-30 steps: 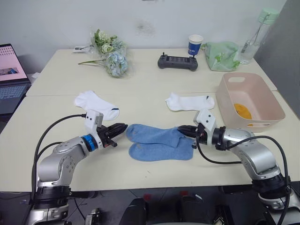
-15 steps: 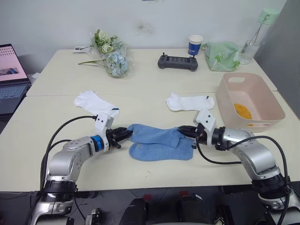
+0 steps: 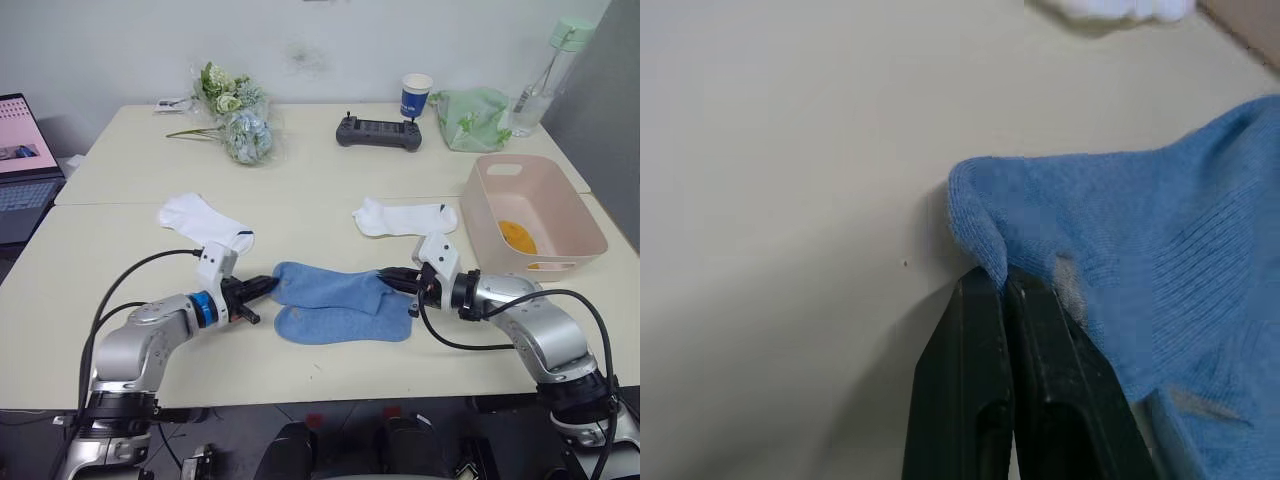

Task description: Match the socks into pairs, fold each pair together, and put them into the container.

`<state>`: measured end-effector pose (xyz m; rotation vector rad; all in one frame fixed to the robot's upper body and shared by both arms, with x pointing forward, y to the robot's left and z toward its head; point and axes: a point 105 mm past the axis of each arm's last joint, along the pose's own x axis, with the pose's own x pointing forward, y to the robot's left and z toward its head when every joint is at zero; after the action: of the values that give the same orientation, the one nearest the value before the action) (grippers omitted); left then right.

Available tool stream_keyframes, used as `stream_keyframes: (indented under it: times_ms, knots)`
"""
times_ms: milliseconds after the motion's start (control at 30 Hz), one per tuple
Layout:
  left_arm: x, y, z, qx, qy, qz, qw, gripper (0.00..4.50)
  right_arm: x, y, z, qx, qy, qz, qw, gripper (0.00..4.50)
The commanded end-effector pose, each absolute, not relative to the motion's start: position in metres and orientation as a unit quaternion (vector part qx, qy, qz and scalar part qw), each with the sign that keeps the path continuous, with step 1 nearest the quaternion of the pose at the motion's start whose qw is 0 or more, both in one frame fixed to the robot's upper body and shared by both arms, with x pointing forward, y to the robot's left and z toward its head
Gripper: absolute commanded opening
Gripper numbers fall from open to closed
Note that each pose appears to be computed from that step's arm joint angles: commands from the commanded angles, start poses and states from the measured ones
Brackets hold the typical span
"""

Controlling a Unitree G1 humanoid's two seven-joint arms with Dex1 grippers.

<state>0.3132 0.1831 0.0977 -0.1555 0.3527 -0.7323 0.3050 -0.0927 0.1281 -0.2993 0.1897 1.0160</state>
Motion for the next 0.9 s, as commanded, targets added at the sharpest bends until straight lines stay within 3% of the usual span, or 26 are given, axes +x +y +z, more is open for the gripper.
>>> stream_keyframes:
  times_ms: [33, 200, 400, 567, 633, 667, 733, 900]
  knots:
    - [0.298, 0.174, 0.131, -0.105, 0.134, -0.389, 0.905, 0.07, 0.309, -0.103, 0.158, -0.138, 0.053, 0.482, 0.864, 0.00]
    - [0.285, 0.156, 0.123, -0.114, 0.142, -0.392, 0.902, 0.07, 0.330, -0.124, 0.163, -0.141, 0.070, 0.451, 0.879, 0.00]
    - [0.304, 0.155, 0.110, -0.101, 0.121, -0.340, 0.927, 0.07, 0.340, -0.128, 0.141, -0.161, 0.103, 0.445, 0.875, 0.00]
    - [0.308, 0.149, 0.102, -0.085, 0.124, -0.348, 0.925, 0.07, 0.350, -0.132, 0.139, -0.177, 0.092, 0.428, 0.881, 0.00]
    - [0.306, 0.147, 0.101, -0.084, 0.127, -0.357, 0.922, 0.00, 0.353, -0.135, 0.143, -0.182, 0.082, 0.417, 0.887, 0.47]
    - [0.303, 0.146, 0.101, -0.083, 0.129, -0.364, 0.919, 0.20, 0.353, -0.137, 0.143, -0.182, 0.080, 0.414, 0.888, 0.72]
    - [0.301, 0.150, 0.101, -0.075, 0.130, -0.365, 0.919, 0.64, 0.353, -0.141, 0.148, -0.179, 0.072, 0.407, 0.893, 1.41]
    - [0.311, 0.180, 0.106, -0.035, 0.122, -0.319, 0.939, 2.21, 0.340, -0.137, 0.168, -0.162, 0.042, 0.428, 0.888, 3.21]
